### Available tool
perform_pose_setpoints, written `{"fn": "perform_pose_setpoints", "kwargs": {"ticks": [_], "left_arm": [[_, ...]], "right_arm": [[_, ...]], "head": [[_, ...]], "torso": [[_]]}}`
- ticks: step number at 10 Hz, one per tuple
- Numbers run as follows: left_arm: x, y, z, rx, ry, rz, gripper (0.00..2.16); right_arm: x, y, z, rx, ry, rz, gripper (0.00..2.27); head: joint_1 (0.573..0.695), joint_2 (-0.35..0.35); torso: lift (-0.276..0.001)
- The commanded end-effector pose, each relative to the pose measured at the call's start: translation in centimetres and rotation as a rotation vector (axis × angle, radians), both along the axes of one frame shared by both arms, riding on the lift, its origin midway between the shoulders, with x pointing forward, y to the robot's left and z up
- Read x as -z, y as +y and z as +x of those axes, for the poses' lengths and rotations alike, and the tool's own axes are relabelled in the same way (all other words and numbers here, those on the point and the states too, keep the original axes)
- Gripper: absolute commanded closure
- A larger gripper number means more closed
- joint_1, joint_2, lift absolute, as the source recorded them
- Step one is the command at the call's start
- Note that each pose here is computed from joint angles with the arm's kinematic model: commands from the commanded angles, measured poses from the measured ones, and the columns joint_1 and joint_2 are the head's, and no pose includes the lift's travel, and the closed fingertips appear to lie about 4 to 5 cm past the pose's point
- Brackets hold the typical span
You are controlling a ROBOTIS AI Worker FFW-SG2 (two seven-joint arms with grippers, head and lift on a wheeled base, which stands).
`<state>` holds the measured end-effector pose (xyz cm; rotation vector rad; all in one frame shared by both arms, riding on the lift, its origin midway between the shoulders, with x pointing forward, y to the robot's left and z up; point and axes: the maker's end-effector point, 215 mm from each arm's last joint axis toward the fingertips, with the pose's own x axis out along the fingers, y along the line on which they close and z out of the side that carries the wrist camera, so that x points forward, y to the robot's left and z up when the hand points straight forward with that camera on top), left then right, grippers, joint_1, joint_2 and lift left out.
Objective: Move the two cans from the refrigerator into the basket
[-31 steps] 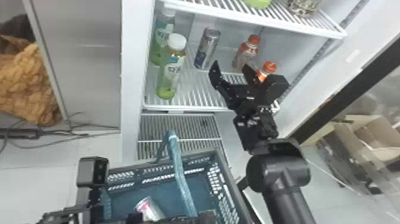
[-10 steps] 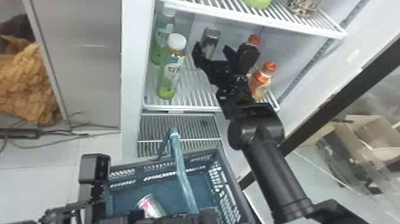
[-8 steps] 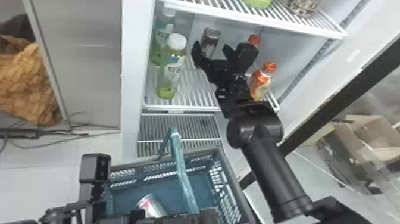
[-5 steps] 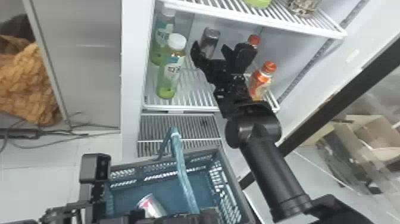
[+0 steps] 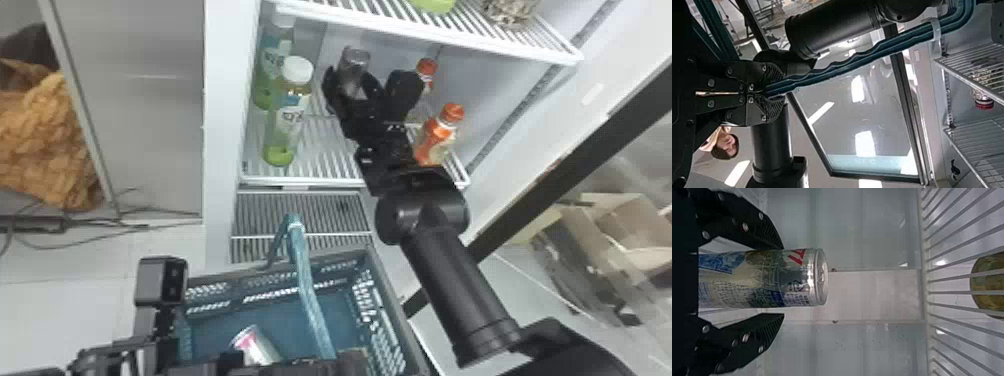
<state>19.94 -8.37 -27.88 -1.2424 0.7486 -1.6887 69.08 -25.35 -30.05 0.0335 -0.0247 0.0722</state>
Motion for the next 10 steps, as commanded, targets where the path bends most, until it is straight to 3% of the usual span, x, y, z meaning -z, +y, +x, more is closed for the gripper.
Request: {"fn": "perform_pose_setpoints", "kwargs": {"ticks": [1, 10], "left_arm": [[0.0, 0.0, 0.0, 0.001, 0.001, 0.001, 1.16], [0.0, 0.2, 0.2, -0.010, 0.008, -0.004, 1.16]], "right_arm": [[0.1, 0.3, 0.1, -0.005, 0.005, 0.003, 0.97], [-1.7, 0.4, -2.4, -0.035, -0.014, 0.018, 0.97]], "head": [[0.695, -0.350], [0.695, -0.350]], "torso": [[-0.276], [-0.276]]}}
